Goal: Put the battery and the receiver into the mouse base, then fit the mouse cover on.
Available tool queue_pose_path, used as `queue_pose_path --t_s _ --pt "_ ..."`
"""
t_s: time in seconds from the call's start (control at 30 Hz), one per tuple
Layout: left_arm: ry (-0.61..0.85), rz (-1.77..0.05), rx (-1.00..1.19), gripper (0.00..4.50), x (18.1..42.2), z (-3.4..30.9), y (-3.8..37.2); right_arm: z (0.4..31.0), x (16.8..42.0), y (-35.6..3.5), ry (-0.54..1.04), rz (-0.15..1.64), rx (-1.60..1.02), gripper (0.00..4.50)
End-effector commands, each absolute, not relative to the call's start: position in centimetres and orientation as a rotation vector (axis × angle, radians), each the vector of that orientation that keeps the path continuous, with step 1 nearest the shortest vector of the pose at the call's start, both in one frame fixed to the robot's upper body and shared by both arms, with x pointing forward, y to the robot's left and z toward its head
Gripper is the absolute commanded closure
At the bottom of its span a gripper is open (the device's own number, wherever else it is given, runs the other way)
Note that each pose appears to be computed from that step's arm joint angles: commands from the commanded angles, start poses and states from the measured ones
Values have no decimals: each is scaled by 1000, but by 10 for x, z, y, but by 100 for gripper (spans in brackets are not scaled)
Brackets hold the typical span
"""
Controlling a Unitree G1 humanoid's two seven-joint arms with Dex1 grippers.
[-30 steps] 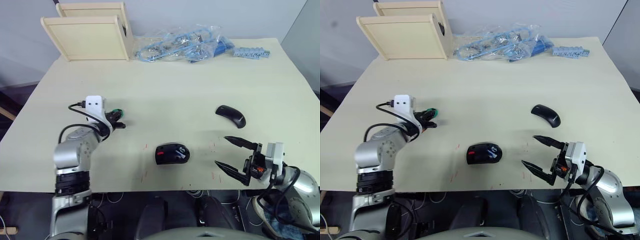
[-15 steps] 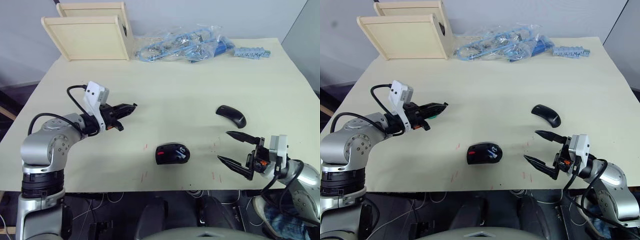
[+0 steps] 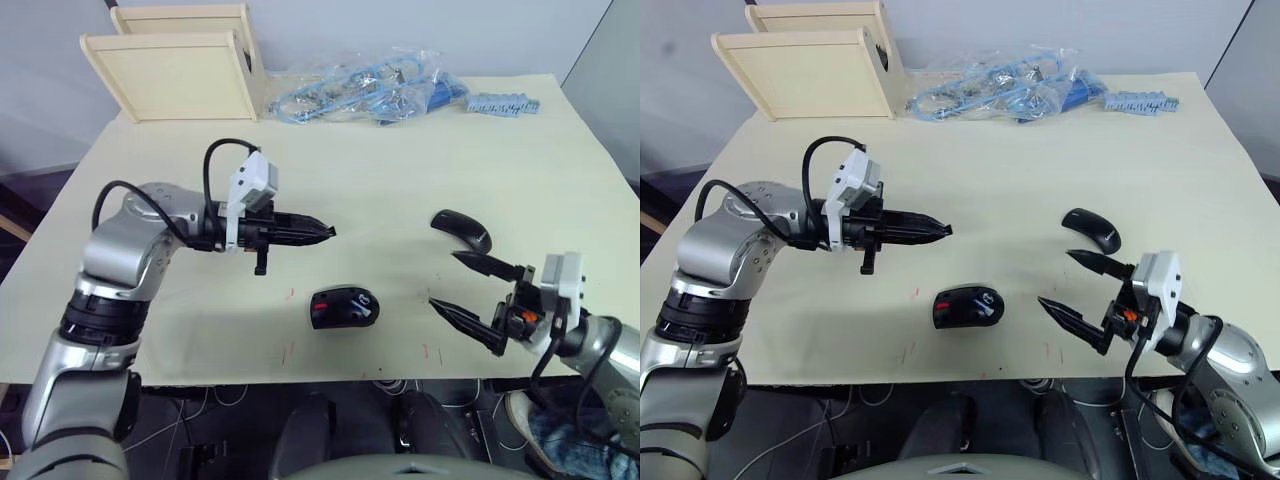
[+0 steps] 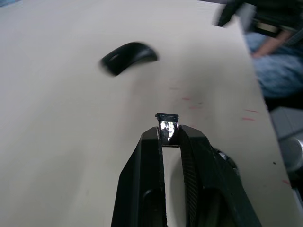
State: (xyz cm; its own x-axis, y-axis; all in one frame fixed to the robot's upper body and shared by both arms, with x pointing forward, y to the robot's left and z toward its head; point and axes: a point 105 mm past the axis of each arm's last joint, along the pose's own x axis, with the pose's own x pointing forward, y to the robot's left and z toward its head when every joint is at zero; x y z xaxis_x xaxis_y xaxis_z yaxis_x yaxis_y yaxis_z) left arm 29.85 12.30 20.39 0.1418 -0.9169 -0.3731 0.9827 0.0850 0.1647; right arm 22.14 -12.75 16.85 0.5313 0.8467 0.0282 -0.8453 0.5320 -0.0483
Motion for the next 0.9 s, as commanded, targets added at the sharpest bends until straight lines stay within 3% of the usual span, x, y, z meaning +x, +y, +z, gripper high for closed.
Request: queue_pose_path --t_s 0.03,0.17,0.6,0.7,0.77,0.9 --pt "155 -1482 484 450 299 207 114 177 228 -127 32 939 -48 0" --pt "123 -1524 542 450 299 208 105 172 238 -118 179 941 -21 0" --pt "60 -1561 717 450 291 203 86 190 258 -79 397 1037 292 0" --pt "48 -1561 716 450 290 203 82 196 263 -72 436 1039 357 84" --pt "40 -1560 719 450 290 203 81 198 264 -68 465 1046 381 175" --pt "32 -1558 734 450 289 203 80 200 264 -63 512 1040 435 175"
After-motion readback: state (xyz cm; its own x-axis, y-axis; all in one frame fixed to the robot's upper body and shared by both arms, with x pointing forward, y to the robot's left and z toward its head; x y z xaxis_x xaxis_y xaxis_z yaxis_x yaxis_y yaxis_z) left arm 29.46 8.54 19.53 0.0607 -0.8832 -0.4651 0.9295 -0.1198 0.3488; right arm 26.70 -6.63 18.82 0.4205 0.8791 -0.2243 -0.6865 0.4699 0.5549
